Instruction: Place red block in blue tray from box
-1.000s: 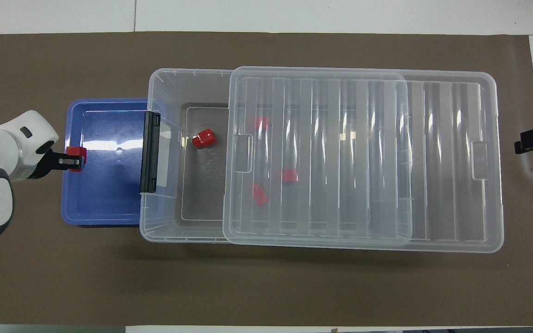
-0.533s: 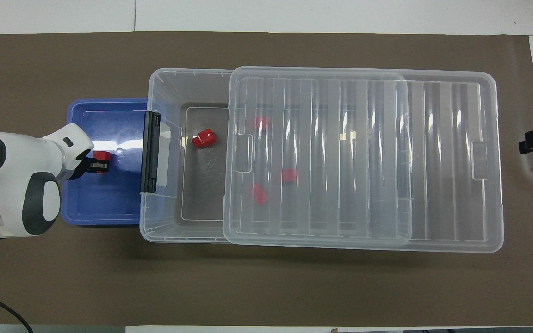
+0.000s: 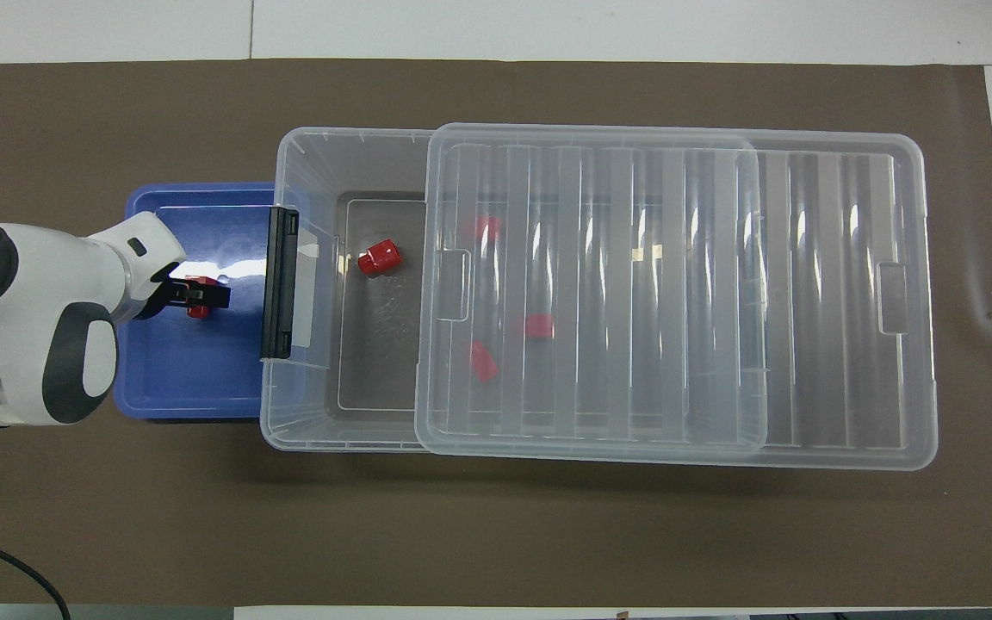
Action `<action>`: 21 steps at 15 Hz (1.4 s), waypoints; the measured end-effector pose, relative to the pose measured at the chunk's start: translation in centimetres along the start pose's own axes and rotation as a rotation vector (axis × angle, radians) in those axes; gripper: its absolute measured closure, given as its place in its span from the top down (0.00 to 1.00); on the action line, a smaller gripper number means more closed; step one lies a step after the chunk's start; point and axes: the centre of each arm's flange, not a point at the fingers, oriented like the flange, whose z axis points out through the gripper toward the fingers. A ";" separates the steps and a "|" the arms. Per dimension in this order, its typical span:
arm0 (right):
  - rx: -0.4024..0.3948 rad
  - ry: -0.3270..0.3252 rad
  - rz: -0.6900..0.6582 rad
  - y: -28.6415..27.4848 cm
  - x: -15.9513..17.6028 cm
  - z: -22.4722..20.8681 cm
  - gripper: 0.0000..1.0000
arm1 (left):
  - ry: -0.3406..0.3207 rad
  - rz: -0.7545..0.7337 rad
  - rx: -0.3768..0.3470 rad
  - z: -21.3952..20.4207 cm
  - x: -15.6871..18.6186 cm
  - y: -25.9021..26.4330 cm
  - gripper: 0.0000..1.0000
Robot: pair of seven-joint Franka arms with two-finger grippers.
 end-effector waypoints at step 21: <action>-0.004 0.008 0.021 -4.8 0.8 4.3 0.01 | -0.064 -0.006 -0.008 -26.8 2.6 -0.5 1.00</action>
